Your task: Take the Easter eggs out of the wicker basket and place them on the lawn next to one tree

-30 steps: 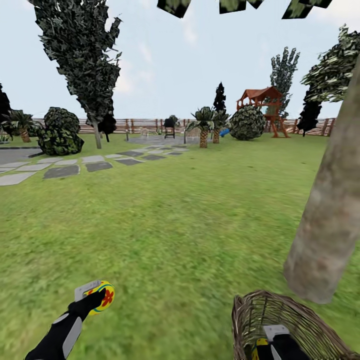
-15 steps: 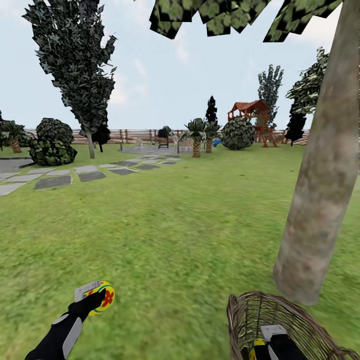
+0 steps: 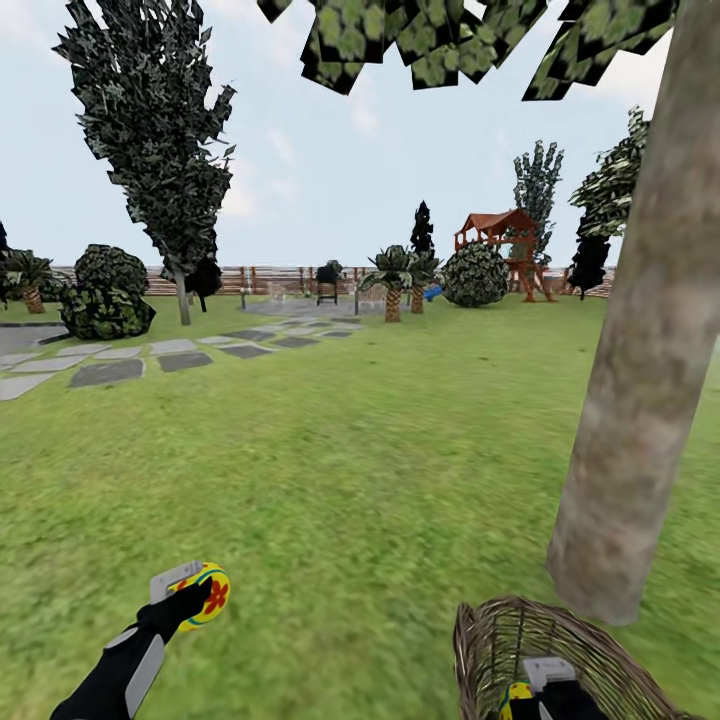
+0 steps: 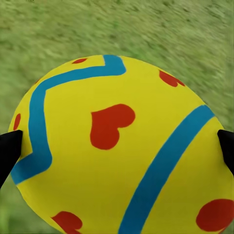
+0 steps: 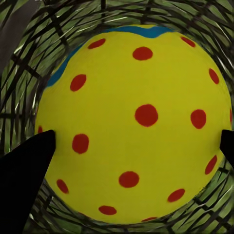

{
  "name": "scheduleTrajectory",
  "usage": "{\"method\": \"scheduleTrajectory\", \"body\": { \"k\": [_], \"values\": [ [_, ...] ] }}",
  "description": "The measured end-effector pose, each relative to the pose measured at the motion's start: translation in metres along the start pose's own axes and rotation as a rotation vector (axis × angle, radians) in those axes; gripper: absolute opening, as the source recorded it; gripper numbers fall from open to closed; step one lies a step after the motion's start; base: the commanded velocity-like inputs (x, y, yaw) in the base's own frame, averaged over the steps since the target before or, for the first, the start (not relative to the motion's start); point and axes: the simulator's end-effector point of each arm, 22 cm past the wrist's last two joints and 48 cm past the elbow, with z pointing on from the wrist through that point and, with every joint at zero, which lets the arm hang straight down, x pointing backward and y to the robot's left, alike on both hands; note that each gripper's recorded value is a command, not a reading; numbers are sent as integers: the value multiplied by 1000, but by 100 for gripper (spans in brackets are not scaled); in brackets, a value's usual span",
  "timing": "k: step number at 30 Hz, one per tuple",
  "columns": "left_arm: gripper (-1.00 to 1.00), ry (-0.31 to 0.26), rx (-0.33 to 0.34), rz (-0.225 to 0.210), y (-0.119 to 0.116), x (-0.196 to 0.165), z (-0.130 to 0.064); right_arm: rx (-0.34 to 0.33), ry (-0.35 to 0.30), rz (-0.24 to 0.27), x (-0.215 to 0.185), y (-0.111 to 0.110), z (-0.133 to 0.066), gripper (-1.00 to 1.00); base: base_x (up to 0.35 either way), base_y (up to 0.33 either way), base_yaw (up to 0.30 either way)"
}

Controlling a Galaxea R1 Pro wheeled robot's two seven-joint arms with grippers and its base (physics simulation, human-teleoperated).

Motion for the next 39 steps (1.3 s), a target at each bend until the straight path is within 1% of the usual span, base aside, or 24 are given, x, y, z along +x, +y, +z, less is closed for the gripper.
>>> {"method": "scheduleTrajectory", "body": {
  "k": [9, 16, 18, 20, 39],
  "values": [
    [-100, 7, 3, 4, -9, -16, -5, 1, 2, 6, -13, -4, -16, -100, 0, 0, 0],
    [-100, 11, 4, 4, -14, -29, -9, 8, 4, -5, -23, -7, -28, -100, 0, 0, 0],
    [-100, 14, 12, 0, -22, -30, -11, 9, 5, -6, -25, -8, -32, -100, 0, 0, 0],
    [-100, 14, 14, -1, -25, -34, -12, 9, 4, -6, -28, -8, -35, -100, 0, 0, 0],
    [-100, 16, 14, -1, -37, -72, -24, 9, 4, -8, -54, -13, -68, -100, 0, 0, 0]
  ]
}}
